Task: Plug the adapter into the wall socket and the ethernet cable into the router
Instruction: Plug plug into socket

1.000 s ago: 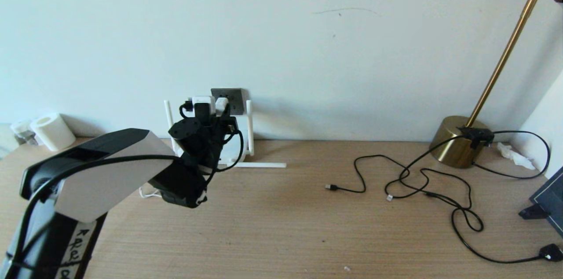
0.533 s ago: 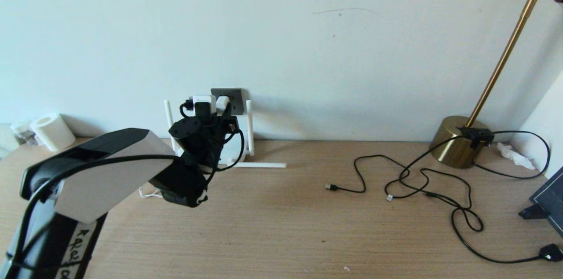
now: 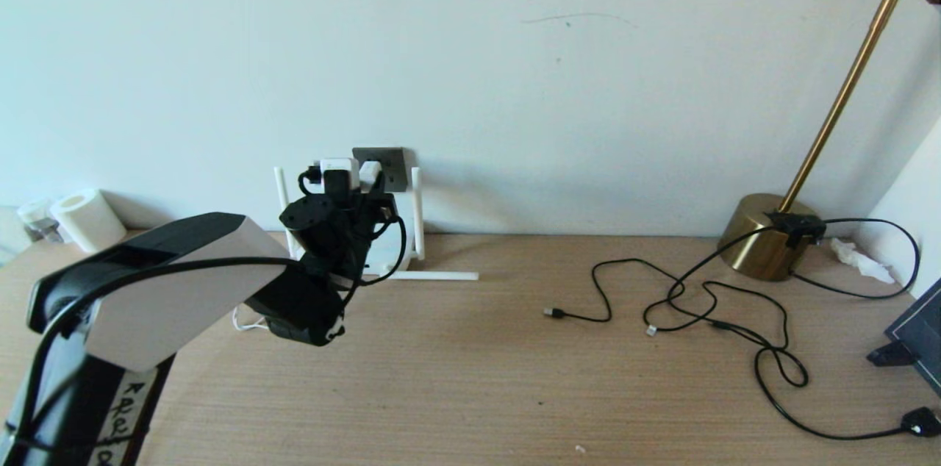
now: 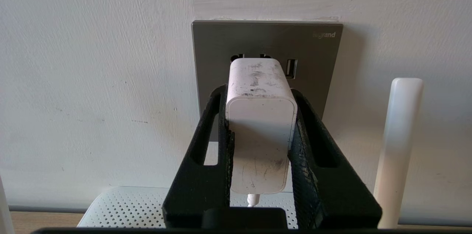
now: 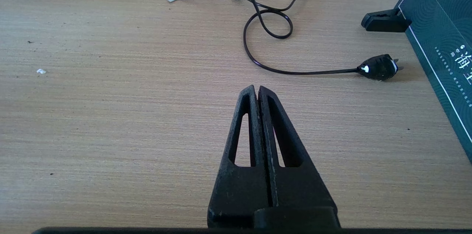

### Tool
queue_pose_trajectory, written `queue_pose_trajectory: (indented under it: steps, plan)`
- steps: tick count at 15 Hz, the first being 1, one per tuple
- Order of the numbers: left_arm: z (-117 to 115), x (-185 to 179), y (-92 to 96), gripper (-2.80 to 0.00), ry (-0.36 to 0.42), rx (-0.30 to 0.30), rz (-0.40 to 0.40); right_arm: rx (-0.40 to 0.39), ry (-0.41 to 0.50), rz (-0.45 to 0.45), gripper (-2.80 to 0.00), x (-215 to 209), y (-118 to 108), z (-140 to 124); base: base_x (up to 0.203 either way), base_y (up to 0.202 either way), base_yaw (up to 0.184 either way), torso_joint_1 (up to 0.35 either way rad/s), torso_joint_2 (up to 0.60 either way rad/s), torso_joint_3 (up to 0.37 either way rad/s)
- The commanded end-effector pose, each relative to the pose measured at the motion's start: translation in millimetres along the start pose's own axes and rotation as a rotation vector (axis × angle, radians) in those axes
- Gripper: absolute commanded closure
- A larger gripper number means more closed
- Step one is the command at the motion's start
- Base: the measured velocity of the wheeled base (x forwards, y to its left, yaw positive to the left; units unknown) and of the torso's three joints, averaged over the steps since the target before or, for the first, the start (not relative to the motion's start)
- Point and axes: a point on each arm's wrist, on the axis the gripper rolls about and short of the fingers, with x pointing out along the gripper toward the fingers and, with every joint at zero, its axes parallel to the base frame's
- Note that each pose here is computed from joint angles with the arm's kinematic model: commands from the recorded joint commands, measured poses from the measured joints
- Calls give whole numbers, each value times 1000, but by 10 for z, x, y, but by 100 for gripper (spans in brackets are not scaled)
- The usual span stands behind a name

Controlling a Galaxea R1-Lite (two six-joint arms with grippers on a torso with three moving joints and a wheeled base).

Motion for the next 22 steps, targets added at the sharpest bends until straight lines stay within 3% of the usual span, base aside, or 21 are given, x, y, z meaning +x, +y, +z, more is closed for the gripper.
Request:
queue_pose_trajectory:
  steps: [1, 14, 22]
  plan:
    - [26, 2, 2, 0, -8, -2, 2, 0, 2, 0, 0, 1, 0, -3, 0, 0, 0, 0, 0, 0]
    - [1, 2, -2, 0, 36, 10, -5, 0, 2, 0, 0, 1, 0, -3, 0, 0, 0, 0, 0, 0]
    - [21, 31, 104, 0, 33, 18, 19, 1, 1, 0, 0, -1, 0, 1, 0, 0, 0, 0, 0, 0]
